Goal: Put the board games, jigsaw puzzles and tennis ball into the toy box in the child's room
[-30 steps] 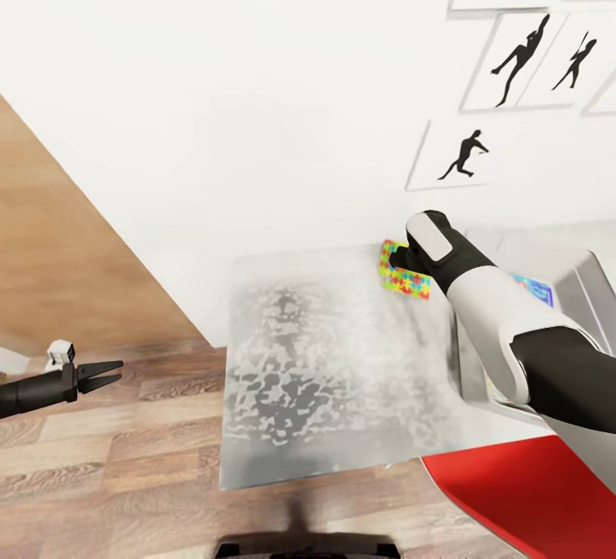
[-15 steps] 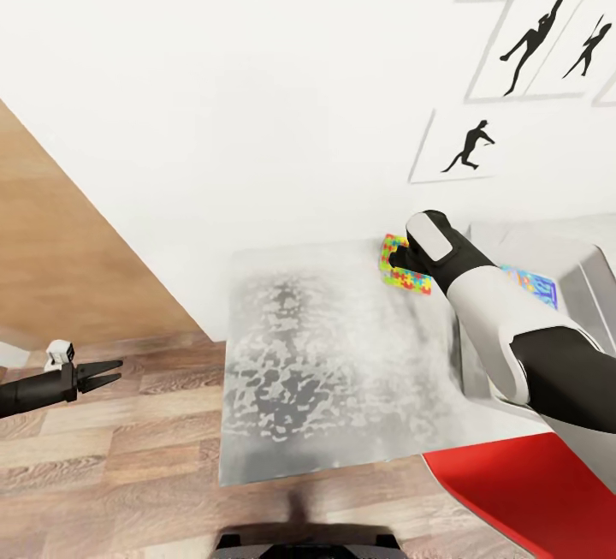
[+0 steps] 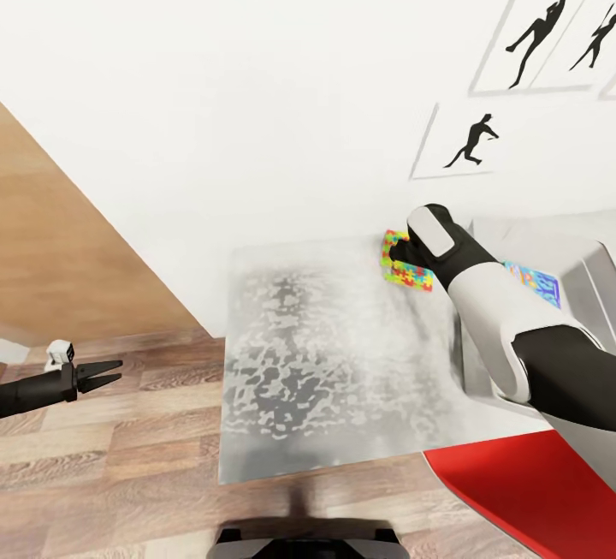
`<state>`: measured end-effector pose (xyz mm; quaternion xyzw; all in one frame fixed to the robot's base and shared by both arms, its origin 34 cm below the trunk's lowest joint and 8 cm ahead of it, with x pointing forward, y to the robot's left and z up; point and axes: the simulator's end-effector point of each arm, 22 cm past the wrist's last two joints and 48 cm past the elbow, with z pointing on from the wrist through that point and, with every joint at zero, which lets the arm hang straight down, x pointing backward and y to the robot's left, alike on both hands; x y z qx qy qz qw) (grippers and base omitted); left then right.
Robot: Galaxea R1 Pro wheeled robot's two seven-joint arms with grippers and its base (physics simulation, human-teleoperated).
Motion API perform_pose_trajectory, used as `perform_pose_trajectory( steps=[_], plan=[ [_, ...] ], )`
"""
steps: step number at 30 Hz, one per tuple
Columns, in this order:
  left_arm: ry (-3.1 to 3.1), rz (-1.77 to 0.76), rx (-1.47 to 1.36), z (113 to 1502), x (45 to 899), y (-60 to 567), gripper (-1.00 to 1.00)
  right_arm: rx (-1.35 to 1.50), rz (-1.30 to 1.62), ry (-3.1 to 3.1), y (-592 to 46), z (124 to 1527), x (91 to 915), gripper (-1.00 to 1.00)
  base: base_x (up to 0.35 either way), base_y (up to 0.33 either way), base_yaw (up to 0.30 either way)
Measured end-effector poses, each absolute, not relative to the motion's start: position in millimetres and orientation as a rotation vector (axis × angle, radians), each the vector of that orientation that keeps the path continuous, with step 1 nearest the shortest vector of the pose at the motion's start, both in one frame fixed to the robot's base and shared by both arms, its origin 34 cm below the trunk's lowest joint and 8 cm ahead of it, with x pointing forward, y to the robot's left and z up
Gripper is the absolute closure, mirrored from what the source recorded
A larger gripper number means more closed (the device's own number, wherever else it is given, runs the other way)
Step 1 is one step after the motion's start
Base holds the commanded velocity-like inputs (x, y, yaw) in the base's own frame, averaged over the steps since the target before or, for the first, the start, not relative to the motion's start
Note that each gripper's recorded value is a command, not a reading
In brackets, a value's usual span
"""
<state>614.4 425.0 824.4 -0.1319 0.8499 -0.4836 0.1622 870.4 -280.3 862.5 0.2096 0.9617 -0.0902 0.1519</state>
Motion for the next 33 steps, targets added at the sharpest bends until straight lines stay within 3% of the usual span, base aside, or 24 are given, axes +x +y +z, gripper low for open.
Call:
perform_pose_trajectory(
  steps=[33],
  plan=[
    [2.421, -1.393, -0.376, 823.0, 614.6, 419.7, -1.0, 0.603, -0.284, 2.651, -303.5, 895.2, 896.3, -1.0, 0.0, 0.0, 0.0]
  ],
)
